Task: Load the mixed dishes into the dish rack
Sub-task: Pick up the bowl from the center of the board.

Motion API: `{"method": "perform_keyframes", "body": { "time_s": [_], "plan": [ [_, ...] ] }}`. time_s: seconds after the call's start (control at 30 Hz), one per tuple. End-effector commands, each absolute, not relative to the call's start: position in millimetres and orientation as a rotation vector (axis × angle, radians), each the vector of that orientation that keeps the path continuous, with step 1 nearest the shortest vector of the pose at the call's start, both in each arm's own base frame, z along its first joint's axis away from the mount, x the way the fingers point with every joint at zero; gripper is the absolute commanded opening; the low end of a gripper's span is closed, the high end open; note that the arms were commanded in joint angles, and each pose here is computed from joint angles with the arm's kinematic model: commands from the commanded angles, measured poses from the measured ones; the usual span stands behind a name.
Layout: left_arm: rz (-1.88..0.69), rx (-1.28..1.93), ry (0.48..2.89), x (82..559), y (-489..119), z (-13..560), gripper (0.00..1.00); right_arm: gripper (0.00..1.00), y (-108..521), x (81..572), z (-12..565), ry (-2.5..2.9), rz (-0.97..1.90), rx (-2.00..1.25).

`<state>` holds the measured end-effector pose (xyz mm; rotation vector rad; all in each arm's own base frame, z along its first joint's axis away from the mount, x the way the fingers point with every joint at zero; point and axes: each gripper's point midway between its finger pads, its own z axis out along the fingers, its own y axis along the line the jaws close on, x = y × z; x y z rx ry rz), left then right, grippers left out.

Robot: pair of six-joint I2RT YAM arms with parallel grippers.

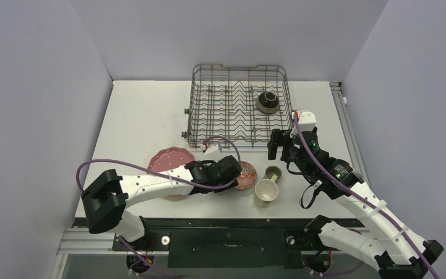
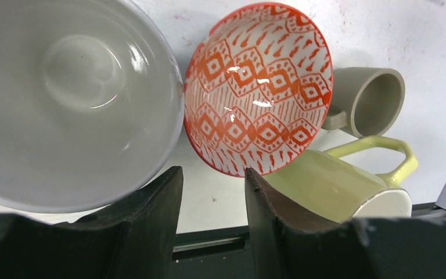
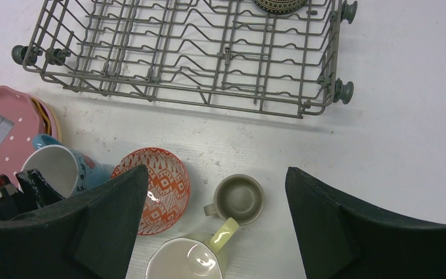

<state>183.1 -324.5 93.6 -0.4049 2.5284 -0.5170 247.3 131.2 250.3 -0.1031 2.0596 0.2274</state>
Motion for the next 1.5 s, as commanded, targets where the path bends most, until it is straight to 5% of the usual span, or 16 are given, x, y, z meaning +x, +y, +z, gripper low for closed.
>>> {"method": "perform_keyframes", "body": {
  "time_s": [0.0, 0.37, 0.77, 1.47],
  "plan": [
    [-0.474, -0.403, 2.51, 197, -314, 89, 0.4, 0.83, 135, 251, 251, 2.05, 0.243, -0.094],
    [-0.449, -0.352, 2.501, 210, -308, 93, 0.41, 0.84, 136, 252, 248, 2.055, 0.236, -0.095],
    [-0.429, -0.218, 2.533, 187, -336, 108, 0.54, 0.84, 136, 252, 247, 2.056, 0.234, -0.1],
    [-0.406, -0.326, 2.604, 188, -351, 78, 0.55, 0.84, 134, 250, 248, 2.048, 0.245, -0.1]
  ]
}}
